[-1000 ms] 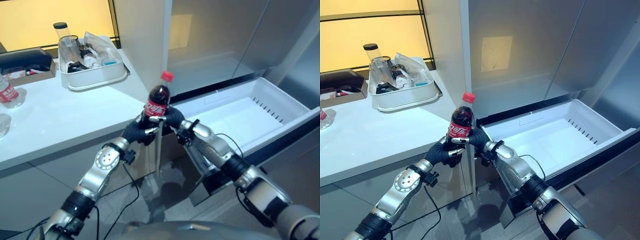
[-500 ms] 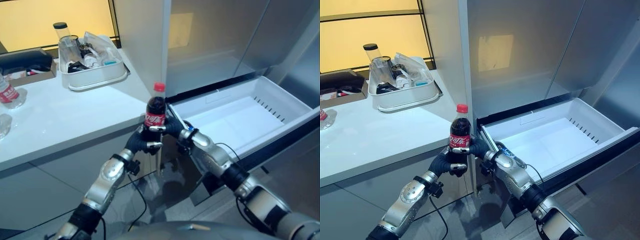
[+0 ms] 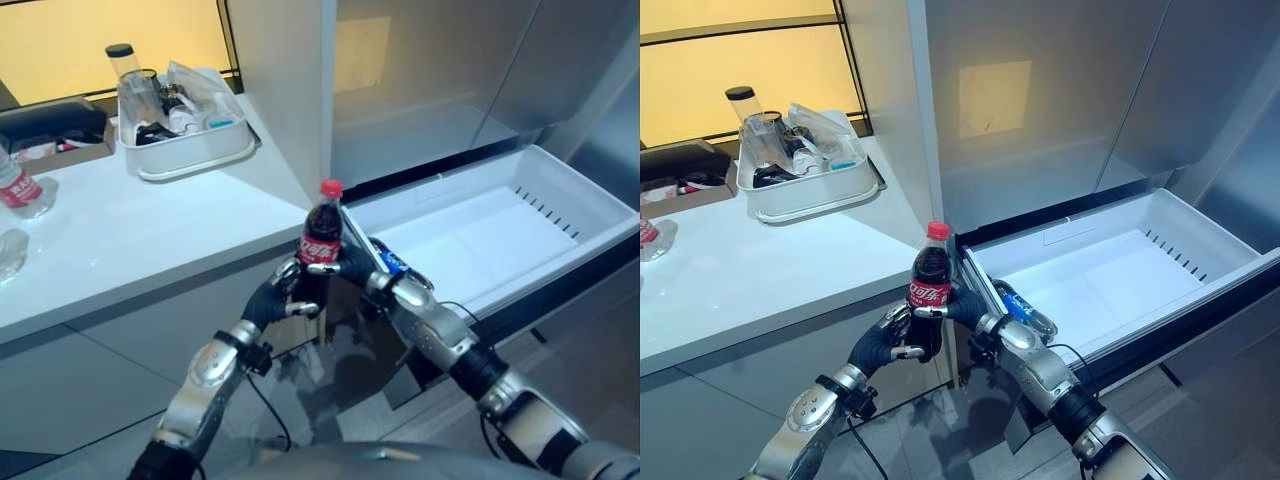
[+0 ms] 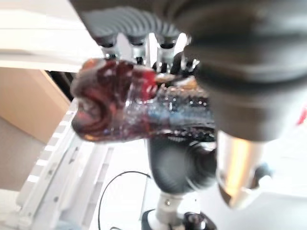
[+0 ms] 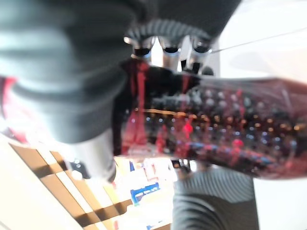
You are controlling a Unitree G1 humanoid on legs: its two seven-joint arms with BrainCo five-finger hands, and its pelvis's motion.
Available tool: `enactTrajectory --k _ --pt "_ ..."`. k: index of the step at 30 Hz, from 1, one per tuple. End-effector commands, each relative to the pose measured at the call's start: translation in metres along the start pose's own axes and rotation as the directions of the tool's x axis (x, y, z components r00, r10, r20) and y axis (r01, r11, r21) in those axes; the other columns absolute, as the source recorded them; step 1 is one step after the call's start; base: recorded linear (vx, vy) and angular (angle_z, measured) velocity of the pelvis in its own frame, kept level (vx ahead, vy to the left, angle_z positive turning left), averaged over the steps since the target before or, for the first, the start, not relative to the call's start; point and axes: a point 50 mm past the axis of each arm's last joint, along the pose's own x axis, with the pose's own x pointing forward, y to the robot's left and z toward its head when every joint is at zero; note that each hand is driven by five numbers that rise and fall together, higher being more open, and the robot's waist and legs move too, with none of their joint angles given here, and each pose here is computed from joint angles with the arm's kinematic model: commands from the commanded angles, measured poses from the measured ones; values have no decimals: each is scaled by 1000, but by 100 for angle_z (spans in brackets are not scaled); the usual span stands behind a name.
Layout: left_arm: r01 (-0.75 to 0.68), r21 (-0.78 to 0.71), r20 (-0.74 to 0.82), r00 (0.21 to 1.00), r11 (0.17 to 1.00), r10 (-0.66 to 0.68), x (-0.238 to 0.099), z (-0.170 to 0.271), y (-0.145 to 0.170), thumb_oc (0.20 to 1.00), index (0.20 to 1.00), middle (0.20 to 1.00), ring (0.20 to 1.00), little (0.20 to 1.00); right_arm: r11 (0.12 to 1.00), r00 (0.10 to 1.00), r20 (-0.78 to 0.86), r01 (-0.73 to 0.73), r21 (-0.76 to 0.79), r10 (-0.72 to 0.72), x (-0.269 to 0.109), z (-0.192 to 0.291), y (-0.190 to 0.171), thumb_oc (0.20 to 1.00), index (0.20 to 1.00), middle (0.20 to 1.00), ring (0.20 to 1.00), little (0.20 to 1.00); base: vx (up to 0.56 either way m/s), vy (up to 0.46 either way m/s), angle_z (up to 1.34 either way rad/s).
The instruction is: Take the drinks into the refrigerator
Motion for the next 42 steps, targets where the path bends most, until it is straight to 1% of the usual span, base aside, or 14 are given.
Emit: enactTrajectory --k 1,3,5,11,19,29,30,31,37,42 --pt "-117 85 180 979 989 101 -4 40 31 200 200 200 200 200 975 932 304 219 -40 -197 -16 76 -50 200 200 200 200 200 0 0 0" --pt "-88 100 183 981 991 68 3 41 25 200 200 200 200 200 977 936 302 207 -50 -183 -12 76 -48 200 200 200 200 200 0 0 0" --pt "-29 130 194 981 991 3 15 45 14 200 200 200 200 200 982 937 310 183 -53 -158 -5 79 -42 200 200 200 200 200 0 0 0" --pt "14 149 204 978 989 -44 25 48 4 200 200 200 200 200 985 936 321 166 -47 -143 0 81 -36 200 200 200 200 200 0 0 0" --pt "4 154 205 978 988 -36 25 48 5 200 200 200 200 200 983 935 319 179 -43 -157 -1 80 -39 200 200 200 200 200 0 0 0" --pt "-45 143 206 979 989 15 18 47 15 200 200 200 200 200 977 924 333 212 -29 -190 -7 82 -46 200 200 200 200 200 0 0 0" --pt "-54 134 212 977 990 24 18 47 15 407 407 407 407 407 978 924 335 207 -27 -186 -6 82 -45 200 200 200 200 200 0 0 0" --pt "-59 127 214 976 990 31 18 47 15 1000 1000 1000 1000 1000 978 923 335 207 -26 -187 -7 82 -45 200 200 200 200 200 0 0 0" --pt "-86 107 222 973 990 61 17 46 16 1000 1000 1000 1000 1000 975 918 342 221 -20 -201 -8 82 -46 200 200 200 200 200 0 0 0" --pt "-125 97 207 973 987 103 8 42 21 1000 1000 1000 1000 1000 962 900 360 271 -20 -246 -16 86 -55 200 200 200 200 200 0 0 0"
